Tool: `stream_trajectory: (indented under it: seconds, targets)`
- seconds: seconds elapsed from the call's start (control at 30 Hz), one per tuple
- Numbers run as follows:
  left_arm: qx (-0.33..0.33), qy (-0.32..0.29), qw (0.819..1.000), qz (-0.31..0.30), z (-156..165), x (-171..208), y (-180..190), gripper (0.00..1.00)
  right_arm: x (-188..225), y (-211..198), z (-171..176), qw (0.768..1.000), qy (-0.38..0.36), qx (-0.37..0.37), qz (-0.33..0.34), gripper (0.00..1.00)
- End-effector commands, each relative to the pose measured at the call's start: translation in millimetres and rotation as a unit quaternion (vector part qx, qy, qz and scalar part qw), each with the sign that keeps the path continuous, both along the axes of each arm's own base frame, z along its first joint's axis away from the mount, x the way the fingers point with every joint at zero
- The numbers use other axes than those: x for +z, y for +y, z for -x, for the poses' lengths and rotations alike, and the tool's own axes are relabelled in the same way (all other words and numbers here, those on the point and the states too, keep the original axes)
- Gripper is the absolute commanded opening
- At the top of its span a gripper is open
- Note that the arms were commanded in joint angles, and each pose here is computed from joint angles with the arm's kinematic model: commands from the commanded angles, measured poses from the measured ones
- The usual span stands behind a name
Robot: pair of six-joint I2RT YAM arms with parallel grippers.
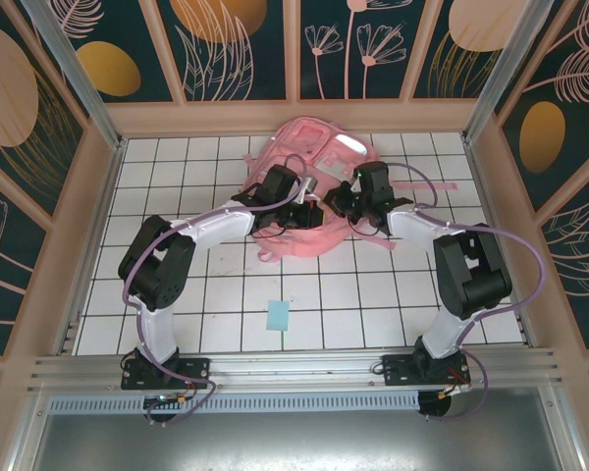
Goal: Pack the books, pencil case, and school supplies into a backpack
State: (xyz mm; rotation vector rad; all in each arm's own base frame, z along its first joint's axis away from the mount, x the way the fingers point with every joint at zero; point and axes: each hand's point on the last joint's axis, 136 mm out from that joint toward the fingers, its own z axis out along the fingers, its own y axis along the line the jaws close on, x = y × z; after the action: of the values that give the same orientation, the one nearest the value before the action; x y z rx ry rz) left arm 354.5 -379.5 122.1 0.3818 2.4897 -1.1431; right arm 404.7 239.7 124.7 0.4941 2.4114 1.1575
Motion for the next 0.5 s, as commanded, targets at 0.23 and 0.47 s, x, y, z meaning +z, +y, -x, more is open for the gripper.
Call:
stream_trajectory:
  seconds: [0.23,0.47]
  targets:
    - [0.130,-0.043,0.985,-0.103,-49.5,5.8,107.6,0.00,22.0,-25.5,-1.7,0.994,-0.071,0.025,0.082,0.00]
    - [0.207,-0.100,0.963,-0.138,-101.6,24.3,153.5,0.00,23.7,-27.7,3.5,0.986,-0.089,0.070,0.119,0.00]
